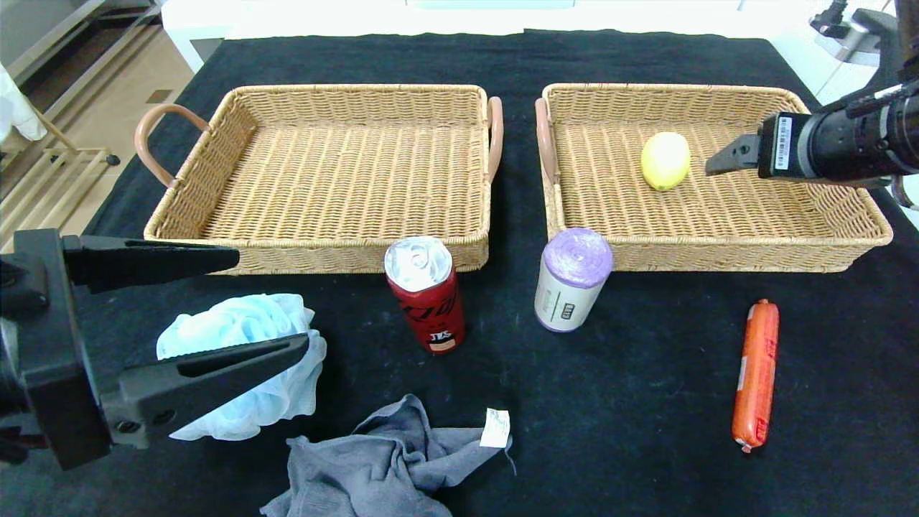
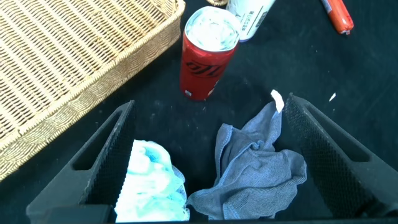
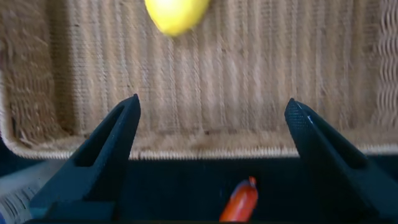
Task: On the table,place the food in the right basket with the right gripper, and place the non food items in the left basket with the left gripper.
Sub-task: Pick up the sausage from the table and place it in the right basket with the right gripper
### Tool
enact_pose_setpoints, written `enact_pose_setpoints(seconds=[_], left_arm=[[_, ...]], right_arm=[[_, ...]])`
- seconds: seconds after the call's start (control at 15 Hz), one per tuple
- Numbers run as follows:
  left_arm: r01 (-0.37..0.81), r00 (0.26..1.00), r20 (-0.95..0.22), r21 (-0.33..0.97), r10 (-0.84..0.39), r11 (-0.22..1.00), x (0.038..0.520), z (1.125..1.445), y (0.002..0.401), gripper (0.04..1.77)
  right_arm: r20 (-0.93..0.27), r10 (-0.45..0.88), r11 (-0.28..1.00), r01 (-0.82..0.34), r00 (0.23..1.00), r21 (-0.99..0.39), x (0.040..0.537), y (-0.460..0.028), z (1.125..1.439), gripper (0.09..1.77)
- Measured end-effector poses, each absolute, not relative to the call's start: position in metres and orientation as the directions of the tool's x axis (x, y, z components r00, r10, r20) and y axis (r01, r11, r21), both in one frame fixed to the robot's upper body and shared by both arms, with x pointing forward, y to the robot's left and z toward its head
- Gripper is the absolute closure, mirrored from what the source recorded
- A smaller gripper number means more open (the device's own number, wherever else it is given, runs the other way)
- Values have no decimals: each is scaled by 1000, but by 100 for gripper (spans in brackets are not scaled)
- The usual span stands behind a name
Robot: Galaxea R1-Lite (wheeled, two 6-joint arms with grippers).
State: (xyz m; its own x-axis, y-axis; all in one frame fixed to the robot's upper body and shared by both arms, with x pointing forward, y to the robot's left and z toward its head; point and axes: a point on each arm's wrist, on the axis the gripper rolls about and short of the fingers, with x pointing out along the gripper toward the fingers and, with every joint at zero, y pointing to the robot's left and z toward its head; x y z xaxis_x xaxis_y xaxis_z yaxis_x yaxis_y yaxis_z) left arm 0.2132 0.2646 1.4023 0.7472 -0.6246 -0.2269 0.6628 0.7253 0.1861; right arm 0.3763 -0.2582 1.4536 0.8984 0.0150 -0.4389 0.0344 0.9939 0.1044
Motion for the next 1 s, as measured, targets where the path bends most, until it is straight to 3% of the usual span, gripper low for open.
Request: enact_pose_setpoints(seconds=[0.53, 1.0], left_arm=[[663, 747, -227, 186, -625, 725, 213, 1402, 265, 9], [663, 747, -227, 186, -625, 725, 212, 1402, 265, 9]], right_arm=[[-654, -29, 965, 192, 756, 180, 339, -265, 1437, 16], [-738, -61, 935, 298, 672, 194, 337, -268, 1410, 16]])
